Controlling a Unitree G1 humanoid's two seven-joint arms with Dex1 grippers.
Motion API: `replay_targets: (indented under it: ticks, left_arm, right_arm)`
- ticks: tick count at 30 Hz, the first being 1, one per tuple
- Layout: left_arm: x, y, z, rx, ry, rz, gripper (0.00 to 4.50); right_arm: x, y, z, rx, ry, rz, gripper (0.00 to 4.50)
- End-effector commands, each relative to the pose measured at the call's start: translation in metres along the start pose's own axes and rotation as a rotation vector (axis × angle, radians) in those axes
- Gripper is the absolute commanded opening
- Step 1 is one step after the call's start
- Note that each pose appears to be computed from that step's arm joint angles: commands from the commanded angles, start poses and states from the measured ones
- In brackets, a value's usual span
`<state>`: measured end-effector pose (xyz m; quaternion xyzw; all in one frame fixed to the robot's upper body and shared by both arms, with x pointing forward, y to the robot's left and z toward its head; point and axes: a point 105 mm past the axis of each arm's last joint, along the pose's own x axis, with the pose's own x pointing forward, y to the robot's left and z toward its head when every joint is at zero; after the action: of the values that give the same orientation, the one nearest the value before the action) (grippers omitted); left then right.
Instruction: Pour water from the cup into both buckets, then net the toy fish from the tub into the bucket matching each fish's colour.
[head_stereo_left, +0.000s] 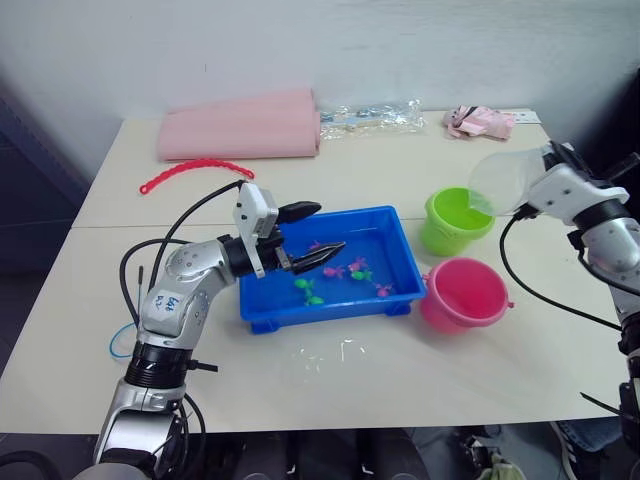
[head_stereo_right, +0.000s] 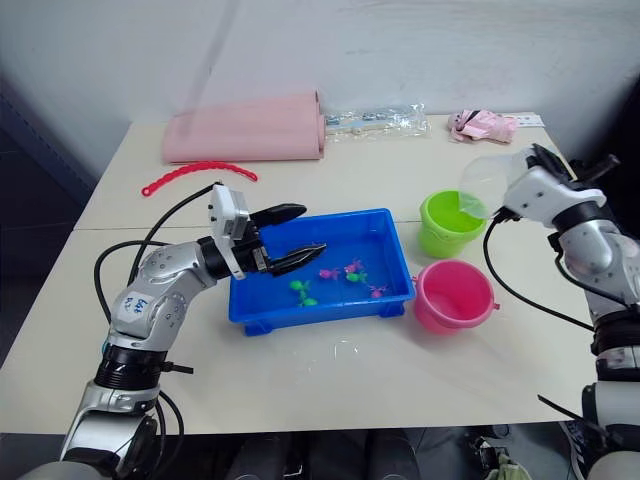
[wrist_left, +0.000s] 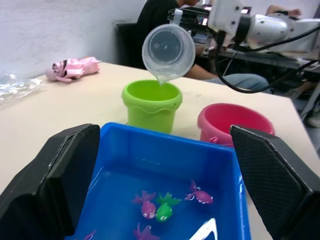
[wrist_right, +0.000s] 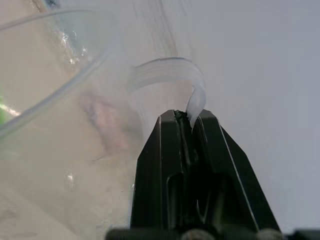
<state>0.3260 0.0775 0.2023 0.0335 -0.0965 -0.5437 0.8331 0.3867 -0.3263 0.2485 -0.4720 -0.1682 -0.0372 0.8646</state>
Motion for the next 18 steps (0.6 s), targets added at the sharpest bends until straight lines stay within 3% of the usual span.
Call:
replay_targets:
  ticks: [1, 3, 6, 8, 10, 18]
  left_arm:
    - [-0.008, -0.006, 0.024, 0.053, -0.064, -0.081, 4.5]
    - [-0.01, -0.014, 0.03, 0.072, -0.099, -0.158, 4.5]
    - [-0.013, -0.025, 0.03, 0.096, -0.091, -0.256, 4.5]
    - [-0.014, -0.038, 0.029, 0.091, -0.065, -0.338, 4.5]
    - [-0.013, -0.048, 0.028, 0.083, -0.05, -0.391, 4.5]
    - [-0.012, -0.052, 0.026, 0.037, -0.046, -0.392, 4.5]
  right_arm:
    - [-0.021, -0.029, -0.032, 0.501, 0.095, -0.075, 0.03]
    - [-0.035, -0.029, -0.044, 0.67, 0.124, -0.088, 0.03]
    - [-0.058, -0.029, -0.068, 0.758, 0.237, -0.146, 0.03]
    - [-0.085, -0.015, -0.096, 0.955, 0.374, -0.247, 0.03]
    - [-0.109, 0.001, -0.113, 1.036, 0.45, -0.316, 0.03]
    - [-0.131, 0.046, -0.127, 1.073, 0.495, -0.368, 0.03]
